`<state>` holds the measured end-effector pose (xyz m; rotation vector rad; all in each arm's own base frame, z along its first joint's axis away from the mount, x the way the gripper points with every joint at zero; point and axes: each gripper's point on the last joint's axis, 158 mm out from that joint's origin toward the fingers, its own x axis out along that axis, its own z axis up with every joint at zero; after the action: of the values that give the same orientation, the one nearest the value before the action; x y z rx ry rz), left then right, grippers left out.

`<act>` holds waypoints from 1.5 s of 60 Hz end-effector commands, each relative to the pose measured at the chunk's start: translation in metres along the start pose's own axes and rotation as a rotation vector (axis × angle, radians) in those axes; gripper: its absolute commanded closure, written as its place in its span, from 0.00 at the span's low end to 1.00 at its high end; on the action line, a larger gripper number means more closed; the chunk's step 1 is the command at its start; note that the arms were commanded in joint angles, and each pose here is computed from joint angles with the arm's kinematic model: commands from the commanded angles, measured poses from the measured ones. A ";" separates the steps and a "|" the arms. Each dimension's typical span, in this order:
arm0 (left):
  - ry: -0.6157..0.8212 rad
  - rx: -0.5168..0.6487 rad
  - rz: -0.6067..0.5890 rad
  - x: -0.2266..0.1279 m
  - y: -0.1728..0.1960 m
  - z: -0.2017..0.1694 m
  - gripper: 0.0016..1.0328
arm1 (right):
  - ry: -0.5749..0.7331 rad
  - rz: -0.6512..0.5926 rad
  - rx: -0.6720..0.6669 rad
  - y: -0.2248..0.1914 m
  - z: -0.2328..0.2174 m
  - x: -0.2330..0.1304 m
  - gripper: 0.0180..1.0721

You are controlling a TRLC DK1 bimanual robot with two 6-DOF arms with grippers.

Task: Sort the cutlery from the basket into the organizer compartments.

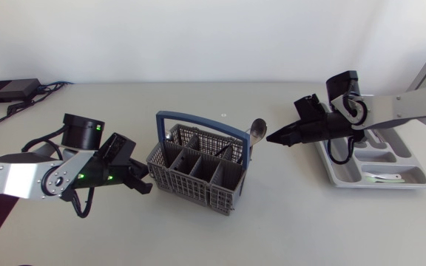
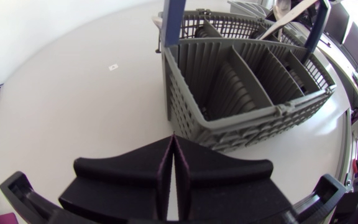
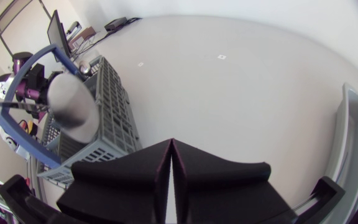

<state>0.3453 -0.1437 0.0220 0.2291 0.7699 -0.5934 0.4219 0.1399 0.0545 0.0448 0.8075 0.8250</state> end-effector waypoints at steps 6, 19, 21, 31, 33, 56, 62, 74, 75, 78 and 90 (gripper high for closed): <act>-0.021 0.008 -0.015 0.021 0.003 0.018 0.97 | -0.004 0.053 0.148 -0.023 0.004 0.022 0.94; -0.044 -0.004 -0.020 0.043 0.009 0.042 0.97 | 0.029 0.143 0.210 -0.019 0.005 0.039 0.94; -0.046 -0.006 -0.021 0.045 0.008 0.045 0.97 | 0.035 0.151 0.208 -0.015 0.004 0.040 0.94; -0.053 -0.004 -0.032 0.055 0.005 0.055 0.97 | 0.084 0.201 0.211 0.004 -0.017 0.039 0.94; -0.053 -0.003 -0.033 0.056 0.005 0.056 0.97 | 0.092 0.217 0.212 0.009 -0.021 0.037 0.94; -0.069 -0.006 -0.032 0.065 0.008 0.070 0.97 | 0.160 0.282 0.128 0.075 -0.052 0.000 0.94; -0.079 -0.007 -0.035 0.068 0.007 0.077 0.97 | 0.165 0.302 0.100 0.101 -0.054 -0.008 0.95; -0.083 -0.016 -0.047 0.082 0.002 0.090 0.97 | 0.221 0.350 0.068 0.152 -0.075 -0.011 0.95; -0.081 -0.015 -0.049 0.084 0.001 0.091 0.97 | 0.223 0.349 0.065 0.154 -0.076 -0.011 0.95; -0.079 -0.009 -0.053 0.089 -0.002 0.093 0.97 | 0.216 0.347 0.065 0.158 -0.077 -0.012 0.94; -0.091 -0.014 -0.022 0.079 0.012 0.107 0.97 | 0.188 0.262 0.030 0.149 -0.081 -0.022 0.95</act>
<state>0.4535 -0.2133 0.0311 0.1921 0.6966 -0.6234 0.2658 0.2135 0.0567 0.1047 1.0237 1.1129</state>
